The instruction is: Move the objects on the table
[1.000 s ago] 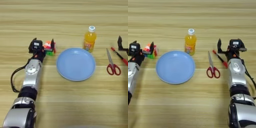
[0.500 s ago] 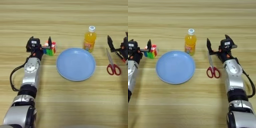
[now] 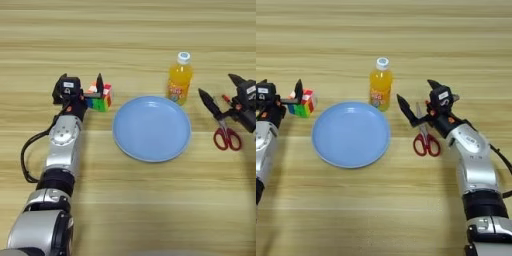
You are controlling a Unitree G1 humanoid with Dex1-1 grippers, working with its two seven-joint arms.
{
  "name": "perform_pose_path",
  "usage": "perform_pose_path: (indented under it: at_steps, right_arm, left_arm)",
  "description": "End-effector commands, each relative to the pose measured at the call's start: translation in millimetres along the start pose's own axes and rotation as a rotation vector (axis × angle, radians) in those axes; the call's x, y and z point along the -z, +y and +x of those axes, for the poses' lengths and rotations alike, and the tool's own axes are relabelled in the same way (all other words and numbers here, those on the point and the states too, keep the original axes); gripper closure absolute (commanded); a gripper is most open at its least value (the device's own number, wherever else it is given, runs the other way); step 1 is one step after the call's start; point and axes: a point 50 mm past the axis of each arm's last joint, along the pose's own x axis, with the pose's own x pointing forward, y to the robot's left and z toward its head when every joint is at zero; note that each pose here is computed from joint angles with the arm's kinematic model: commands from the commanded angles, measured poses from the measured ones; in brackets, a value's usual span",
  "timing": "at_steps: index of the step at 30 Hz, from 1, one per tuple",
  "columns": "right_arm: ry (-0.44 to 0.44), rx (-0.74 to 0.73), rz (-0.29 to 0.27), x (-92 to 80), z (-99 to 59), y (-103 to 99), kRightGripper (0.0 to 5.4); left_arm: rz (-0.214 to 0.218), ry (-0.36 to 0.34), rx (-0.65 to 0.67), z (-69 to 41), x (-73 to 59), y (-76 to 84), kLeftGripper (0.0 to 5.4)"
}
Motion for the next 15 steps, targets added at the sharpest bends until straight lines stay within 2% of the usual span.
perform_pose_path:
  at_steps: [1, 8, 15]
  right_arm:
    - [-0.003, -0.064, 0.018, -6.6, 3.6, 7, 0.0]
    - [-0.01, -0.115, 0.027, -14.7, 16.6, 15, 0.0]
    - [-0.01, -0.105, 0.037, -18.5, 30.8, 12, 0.0]
  left_arm:
    - [0.017, -0.011, 0.006, 3.5, -3.1, -2.8, 0.02]
    - [0.016, -0.009, 0.009, 3.2, -2.6, -5.0, 0.02]
    - [0.014, -0.01, 0.011, 2.9, -2.5, -6.0, 0.02]
